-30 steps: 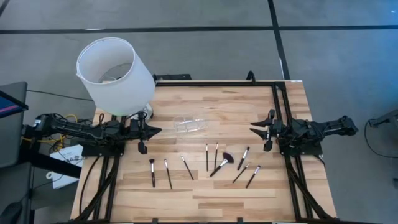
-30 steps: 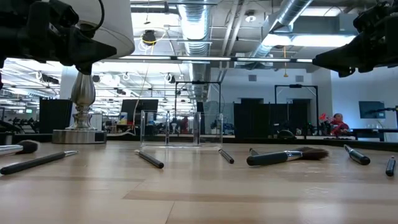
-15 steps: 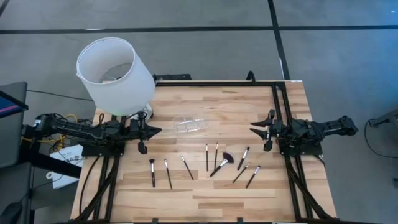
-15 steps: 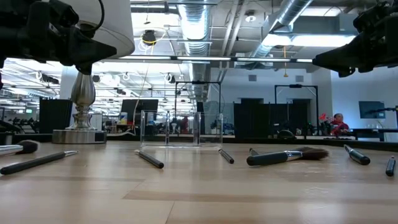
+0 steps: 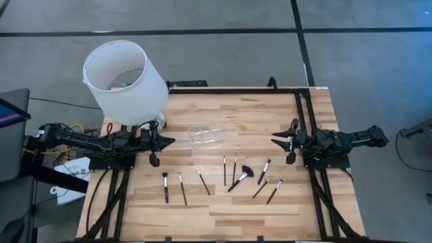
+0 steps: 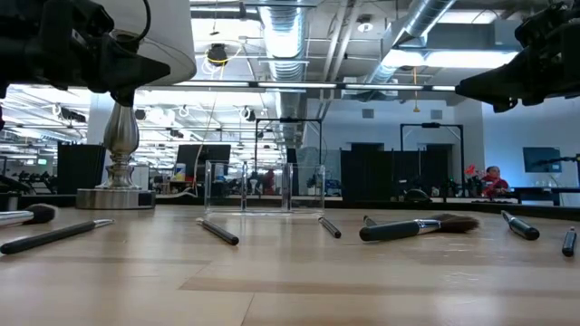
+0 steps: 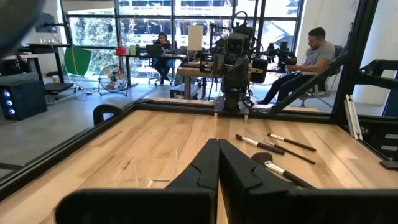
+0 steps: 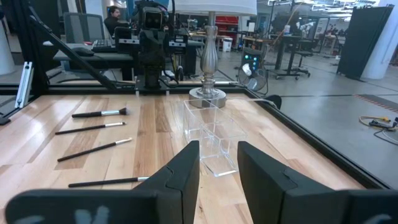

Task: Put items in baskets/containers
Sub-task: Put the right black foundation brush into the transparent organizer

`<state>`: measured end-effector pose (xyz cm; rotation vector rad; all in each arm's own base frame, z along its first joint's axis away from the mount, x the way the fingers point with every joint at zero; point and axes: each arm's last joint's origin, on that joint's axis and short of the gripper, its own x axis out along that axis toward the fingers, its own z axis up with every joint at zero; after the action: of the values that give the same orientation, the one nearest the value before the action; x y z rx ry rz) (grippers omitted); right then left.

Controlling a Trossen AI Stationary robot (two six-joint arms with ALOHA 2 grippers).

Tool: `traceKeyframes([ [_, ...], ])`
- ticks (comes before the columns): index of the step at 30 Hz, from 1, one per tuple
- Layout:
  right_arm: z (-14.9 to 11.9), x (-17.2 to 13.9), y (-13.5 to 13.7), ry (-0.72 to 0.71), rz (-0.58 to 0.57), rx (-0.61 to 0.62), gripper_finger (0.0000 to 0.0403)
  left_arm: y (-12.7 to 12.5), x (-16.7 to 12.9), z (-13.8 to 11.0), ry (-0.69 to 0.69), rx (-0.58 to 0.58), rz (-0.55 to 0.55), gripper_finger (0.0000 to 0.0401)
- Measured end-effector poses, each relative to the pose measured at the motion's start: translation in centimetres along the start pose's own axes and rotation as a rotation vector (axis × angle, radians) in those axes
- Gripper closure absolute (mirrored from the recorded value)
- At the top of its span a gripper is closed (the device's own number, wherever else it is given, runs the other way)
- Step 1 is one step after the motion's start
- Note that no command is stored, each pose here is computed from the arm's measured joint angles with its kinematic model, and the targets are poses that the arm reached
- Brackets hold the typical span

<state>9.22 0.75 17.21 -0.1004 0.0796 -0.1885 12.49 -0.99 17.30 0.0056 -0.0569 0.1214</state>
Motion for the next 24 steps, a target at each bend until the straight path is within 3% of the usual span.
traceKeyframes([
  [14,0.01,0.0,0.0,0.0,0.0,0.0,0.0301,0.11,0.03,0.11,-0.012,-0.026,0.04,0.0389],
  [24,0.01,0.0,0.0,0.0,0.0,0.0,0.0301,0.1,0.19,-0.16,0.011,-0.019,0.054,0.0289],
])
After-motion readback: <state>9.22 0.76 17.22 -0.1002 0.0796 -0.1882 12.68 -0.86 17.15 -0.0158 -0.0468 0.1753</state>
